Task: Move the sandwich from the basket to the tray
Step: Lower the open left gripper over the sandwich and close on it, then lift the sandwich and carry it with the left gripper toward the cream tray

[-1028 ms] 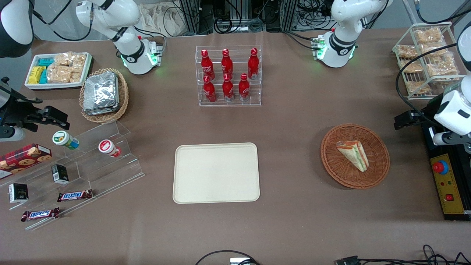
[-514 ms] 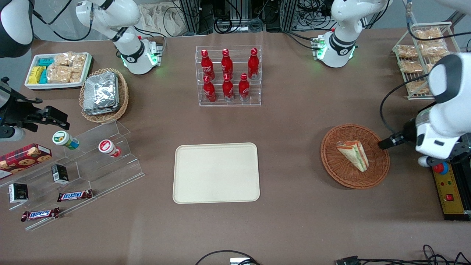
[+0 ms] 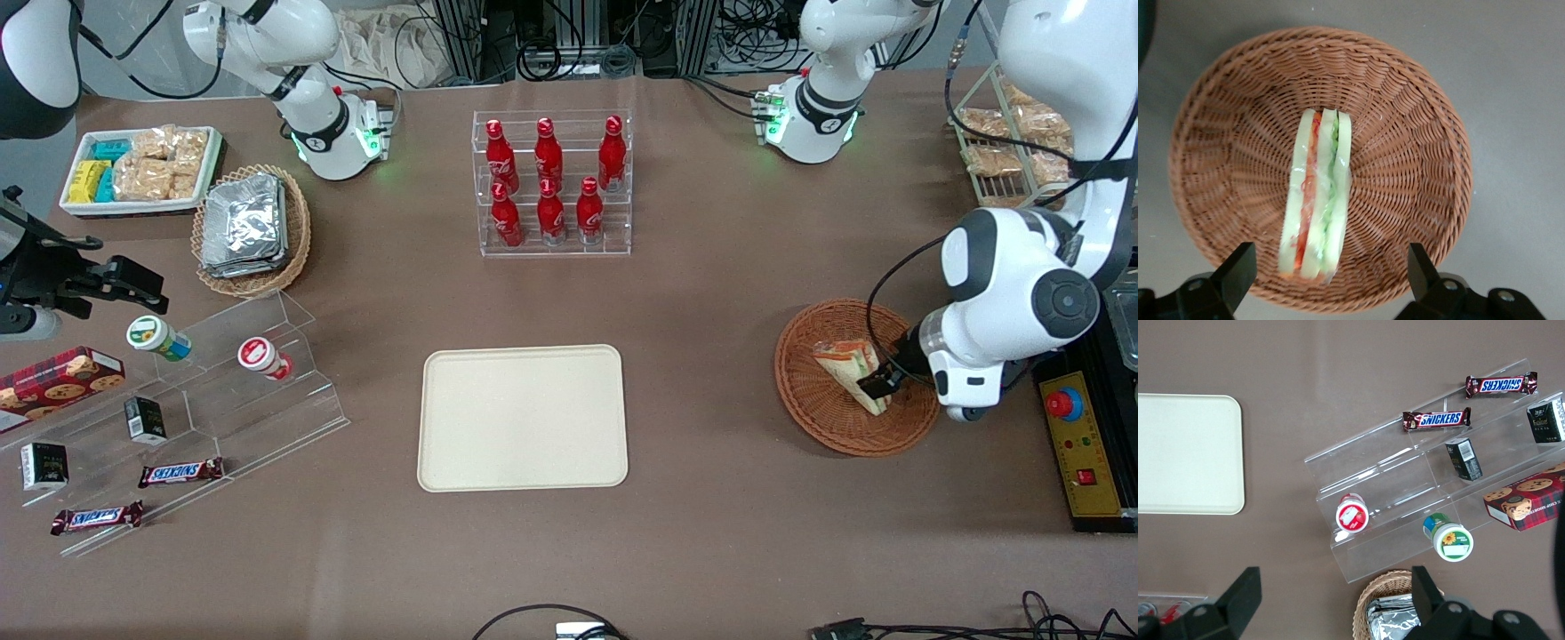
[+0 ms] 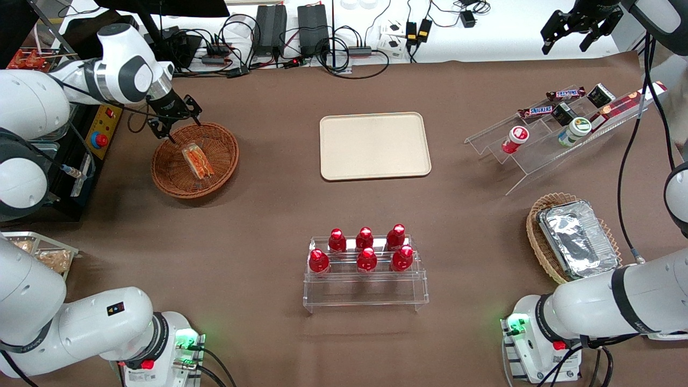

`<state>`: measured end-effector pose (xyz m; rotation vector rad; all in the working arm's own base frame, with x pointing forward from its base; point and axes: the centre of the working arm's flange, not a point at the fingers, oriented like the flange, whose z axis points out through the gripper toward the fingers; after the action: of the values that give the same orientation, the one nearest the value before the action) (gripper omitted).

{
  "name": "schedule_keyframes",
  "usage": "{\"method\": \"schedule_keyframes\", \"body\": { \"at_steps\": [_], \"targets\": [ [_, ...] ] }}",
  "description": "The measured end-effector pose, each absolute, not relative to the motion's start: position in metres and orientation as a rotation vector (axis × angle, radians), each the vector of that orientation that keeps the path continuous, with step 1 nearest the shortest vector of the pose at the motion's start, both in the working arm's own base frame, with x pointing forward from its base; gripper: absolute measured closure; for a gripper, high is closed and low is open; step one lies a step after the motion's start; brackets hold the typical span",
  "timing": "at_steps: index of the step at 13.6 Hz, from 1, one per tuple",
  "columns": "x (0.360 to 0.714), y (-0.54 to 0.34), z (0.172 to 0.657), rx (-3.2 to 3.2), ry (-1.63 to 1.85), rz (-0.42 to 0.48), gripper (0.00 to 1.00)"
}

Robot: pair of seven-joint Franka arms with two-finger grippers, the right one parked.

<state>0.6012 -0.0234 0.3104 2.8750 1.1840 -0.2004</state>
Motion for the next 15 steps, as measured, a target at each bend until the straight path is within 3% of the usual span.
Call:
{"method": "schedule_keyframes", "body": {
  "at_steps": [8,11,15],
  "targets": [
    [0.603,-0.019,0.253,2.863,1.222,-0.269,0.00],
    [0.603,-0.018,0.243,2.864,1.222,-0.272,0.04],
    [0.607,-0.016,0.245,2.952,1.156,-0.200,0.49]
  ]
}}
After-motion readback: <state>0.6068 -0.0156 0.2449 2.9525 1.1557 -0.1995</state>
